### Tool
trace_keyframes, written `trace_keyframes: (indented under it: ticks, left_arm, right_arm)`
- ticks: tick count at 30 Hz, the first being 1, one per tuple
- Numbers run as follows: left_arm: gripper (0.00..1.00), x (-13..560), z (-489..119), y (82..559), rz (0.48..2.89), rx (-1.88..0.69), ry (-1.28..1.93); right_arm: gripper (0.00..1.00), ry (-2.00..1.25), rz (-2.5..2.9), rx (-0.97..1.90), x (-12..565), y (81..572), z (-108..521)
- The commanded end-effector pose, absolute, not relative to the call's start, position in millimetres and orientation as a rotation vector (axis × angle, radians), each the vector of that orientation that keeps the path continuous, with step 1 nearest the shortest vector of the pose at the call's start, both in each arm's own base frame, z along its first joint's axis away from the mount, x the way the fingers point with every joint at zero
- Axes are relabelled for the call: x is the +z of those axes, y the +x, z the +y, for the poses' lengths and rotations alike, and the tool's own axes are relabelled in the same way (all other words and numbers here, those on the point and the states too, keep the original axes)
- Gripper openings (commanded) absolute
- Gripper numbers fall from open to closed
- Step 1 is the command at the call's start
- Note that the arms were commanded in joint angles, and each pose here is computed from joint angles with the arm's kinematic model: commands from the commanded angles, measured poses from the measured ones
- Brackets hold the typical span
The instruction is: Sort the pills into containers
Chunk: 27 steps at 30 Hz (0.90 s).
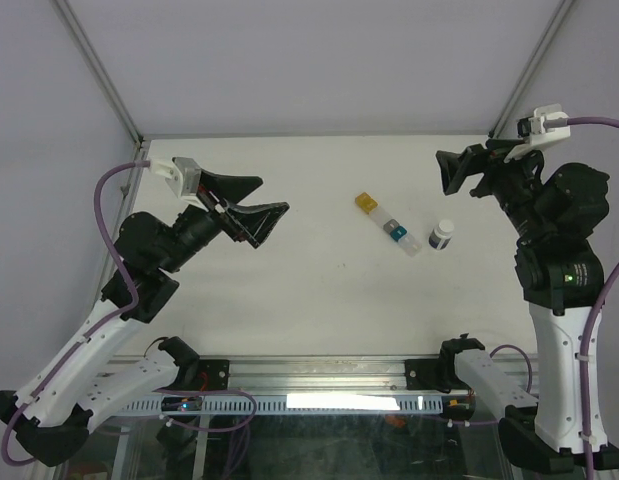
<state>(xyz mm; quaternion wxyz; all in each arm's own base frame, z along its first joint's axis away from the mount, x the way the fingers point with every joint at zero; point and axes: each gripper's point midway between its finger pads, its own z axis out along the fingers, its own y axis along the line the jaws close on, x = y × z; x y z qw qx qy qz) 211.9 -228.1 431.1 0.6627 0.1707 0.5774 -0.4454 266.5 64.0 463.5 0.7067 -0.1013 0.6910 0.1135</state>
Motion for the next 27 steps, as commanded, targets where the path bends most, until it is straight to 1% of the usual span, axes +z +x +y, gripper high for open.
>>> trace_keyframes:
  ticks: [1,27]
  left_arm:
    - [0.99,452.2,-220.8,200.7,1.260,-1.007,0.403]
    - [0.99,451.5,-210.8,197.5,1.263,-0.958,0.399]
  right_arm:
    - [0.99,-0.228,1.485,0.282,485.3,252.1,67.2]
    - [0.99,-0.270,1.481,0.287,485.1,246.4,71.0]
